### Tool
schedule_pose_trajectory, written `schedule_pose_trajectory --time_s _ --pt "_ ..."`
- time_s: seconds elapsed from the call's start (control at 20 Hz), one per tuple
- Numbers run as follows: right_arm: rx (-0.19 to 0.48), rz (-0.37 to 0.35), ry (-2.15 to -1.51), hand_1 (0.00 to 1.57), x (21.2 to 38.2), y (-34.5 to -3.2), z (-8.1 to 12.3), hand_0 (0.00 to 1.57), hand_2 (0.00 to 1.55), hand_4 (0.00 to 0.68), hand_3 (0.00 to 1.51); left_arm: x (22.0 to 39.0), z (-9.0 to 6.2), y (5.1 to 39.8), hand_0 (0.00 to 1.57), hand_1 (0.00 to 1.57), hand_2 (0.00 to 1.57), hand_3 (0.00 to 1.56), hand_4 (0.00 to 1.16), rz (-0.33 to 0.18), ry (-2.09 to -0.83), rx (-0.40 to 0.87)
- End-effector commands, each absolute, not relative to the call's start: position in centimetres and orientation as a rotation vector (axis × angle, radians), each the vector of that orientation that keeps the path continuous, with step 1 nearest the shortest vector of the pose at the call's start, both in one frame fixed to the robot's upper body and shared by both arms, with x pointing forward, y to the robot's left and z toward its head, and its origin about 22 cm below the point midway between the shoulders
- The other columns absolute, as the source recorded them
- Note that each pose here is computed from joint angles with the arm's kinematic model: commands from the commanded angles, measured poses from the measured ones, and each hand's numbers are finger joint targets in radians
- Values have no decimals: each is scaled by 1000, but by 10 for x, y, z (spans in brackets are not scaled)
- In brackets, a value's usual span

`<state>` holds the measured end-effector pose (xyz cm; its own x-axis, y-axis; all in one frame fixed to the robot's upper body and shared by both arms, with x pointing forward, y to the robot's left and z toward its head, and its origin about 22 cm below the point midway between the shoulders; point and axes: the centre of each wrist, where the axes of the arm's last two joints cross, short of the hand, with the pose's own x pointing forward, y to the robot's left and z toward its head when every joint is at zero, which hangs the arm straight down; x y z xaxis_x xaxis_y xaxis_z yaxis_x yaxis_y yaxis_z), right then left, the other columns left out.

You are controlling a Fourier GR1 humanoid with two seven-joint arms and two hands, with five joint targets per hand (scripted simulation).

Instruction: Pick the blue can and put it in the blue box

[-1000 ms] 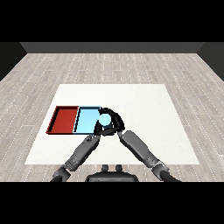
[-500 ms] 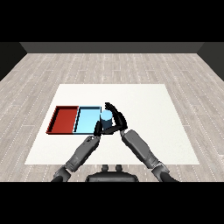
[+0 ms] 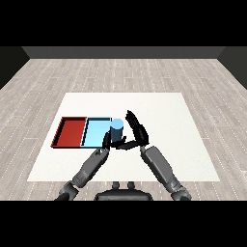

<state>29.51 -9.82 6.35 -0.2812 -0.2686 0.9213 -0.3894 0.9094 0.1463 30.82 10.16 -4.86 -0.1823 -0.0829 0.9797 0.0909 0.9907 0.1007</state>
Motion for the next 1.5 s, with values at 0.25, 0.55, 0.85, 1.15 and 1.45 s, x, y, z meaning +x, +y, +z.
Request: schedule_pose_trajectory --time_s 0.25,0.55,0.85,1.15,1.45 --pt "424 -2 -1967 0 256 -169 78 0 0 0 0 321 -35 118 1571 1571 1571 1492 1130 -174 -1738 67" --pt "329 -107 -2019 0 252 -225 77 0 0 0 0 344 -25 161 1571 1571 1571 1506 1133 -161 -1683 172" --pt "227 -154 -2013 0 225 -244 74 0 0 0 0 350 -37 214 1571 1571 1571 1496 1120 -85 -1565 330" --pt "235 -177 -1992 0 237 -251 68 0 0 0 0 360 -53 274 1571 1571 1571 1517 1068 -63 -1381 448" --pt "239 -193 -1947 0 265 -242 58 0 0 0 0 371 -59 260 1571 1571 1548 1401 991 -153 -1200 581"
